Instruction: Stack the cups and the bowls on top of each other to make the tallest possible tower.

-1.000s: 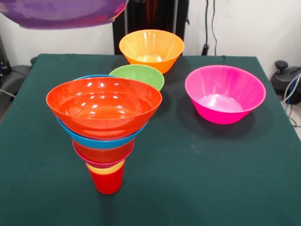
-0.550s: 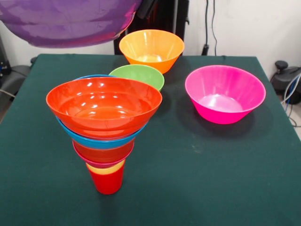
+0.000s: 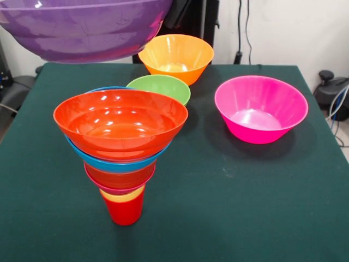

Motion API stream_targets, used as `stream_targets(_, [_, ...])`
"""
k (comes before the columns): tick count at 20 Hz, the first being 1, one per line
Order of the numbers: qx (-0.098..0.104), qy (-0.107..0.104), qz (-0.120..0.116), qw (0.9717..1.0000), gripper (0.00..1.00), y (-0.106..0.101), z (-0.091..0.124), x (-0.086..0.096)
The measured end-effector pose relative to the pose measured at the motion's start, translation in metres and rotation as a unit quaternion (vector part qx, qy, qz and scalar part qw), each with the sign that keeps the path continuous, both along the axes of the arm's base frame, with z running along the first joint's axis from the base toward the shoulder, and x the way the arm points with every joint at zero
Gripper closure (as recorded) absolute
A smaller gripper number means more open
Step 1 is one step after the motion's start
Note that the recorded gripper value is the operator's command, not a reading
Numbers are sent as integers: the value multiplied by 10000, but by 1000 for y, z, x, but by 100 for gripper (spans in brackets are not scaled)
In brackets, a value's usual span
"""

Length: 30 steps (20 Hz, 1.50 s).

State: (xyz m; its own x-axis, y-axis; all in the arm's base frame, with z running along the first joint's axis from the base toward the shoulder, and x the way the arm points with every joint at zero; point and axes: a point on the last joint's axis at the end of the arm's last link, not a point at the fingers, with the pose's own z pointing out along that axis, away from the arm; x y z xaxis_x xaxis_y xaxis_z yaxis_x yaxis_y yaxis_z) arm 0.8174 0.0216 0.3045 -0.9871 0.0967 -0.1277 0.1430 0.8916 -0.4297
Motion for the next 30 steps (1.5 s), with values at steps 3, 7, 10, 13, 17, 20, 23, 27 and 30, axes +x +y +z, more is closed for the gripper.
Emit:
stream_targets(3, [34,0,24,10000,100,4,-1,1])
stream_targets(7, [104,-34,92,9999,100,13,-2,4])
stream_targets(10, [147,-80,140,9998,100,19,0,8])
stream_targets(13, [182,-123,190,9996,100,25,0,12])
stream_targets(17, [190,-164,258,9994,100,32,-4,19])
stream_targets(20, [193,-201,288,9992,100,34,-5,23])
stream_targets(23, [193,-261,336,9989,100,38,-5,29])
stream_targets(27, [193,-273,387,9987,100,40,-8,32])
stream_targets(30, [180,-232,502,9983,100,42,-13,36])
